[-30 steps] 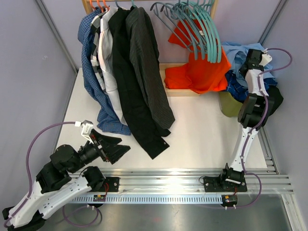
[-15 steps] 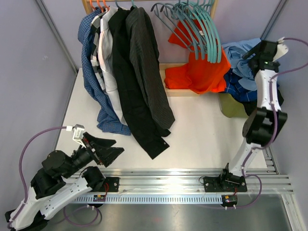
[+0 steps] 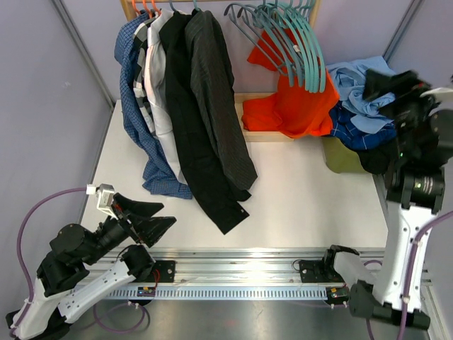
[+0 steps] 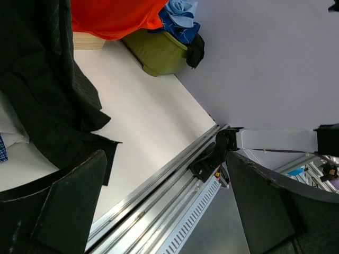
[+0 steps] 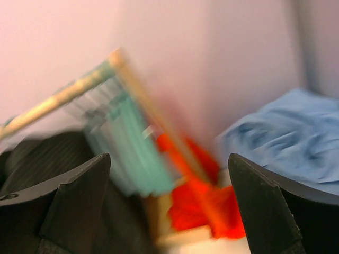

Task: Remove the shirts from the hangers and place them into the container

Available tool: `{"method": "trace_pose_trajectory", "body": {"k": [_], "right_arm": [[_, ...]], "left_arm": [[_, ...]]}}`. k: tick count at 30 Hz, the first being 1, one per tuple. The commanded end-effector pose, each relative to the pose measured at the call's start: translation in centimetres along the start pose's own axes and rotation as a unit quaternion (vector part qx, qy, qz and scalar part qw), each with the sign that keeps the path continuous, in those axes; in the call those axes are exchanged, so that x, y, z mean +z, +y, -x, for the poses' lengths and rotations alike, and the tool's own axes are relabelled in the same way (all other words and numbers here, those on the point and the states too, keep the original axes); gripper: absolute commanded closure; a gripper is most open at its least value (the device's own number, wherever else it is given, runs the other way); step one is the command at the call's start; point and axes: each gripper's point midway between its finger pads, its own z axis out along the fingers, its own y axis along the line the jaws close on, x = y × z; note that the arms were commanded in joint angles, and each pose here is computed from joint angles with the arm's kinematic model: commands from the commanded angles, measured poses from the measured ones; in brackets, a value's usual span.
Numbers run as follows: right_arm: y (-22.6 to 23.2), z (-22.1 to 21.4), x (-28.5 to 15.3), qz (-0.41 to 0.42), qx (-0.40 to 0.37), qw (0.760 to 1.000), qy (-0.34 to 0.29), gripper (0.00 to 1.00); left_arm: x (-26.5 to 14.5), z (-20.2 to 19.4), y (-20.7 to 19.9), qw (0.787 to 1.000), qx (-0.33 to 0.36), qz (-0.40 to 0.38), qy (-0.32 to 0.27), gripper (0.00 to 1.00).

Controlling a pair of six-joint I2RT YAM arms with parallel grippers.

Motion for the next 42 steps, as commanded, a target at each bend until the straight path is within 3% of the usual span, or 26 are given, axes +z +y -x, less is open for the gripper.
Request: {"method": "trace_pose_trajectory", "body": {"k": [1,6,9,13,19,30,42], "right_arm": [[7.3,-7.6,-5.2,0.229,0.026,0.962,0.148,0.01],[10.8,-12.8,-12.8,0.347,0.053,0.905,0.241,0.01],[11.9,-12.9,-17.7,0.414,0.063,0.867,0.27,0.01],[12.6,-12.0,-21.8,0.456,0.066,0.844,0.273,0.01],[13.6,-9.4,-25.5,0.487,0.066,0.838,0.237,0.01],[13.0,-9.1,-28.1,0.491,0.092,0.844,0.197,0.01],[12.4,-10.8,-27.1,0.47,0.115,0.843,0.235,0.01]], "left_arm": [[-0.3,1.4,-1.0,1.0,0.015,-0.018,-0.021,0.01],[-0.4,1.4,-1.2,0.999,0.021,-0.024,-0.02,0.01],[-0.2,1.4,-1.1,0.999,0.022,-0.023,-0.022,0.01],[0.3,1.5,-1.3,0.999,0.019,-0.029,-0.03,0.01],[0.8,2.0,-1.8,0.998,0.016,-0.042,-0.041,0.01],[1.1,2.3,-2.0,0.998,0.008,-0.043,-0.047,0.01],[1.4,2.3,-1.9,0.998,0.008,-0.039,-0.045,0.01]]}}
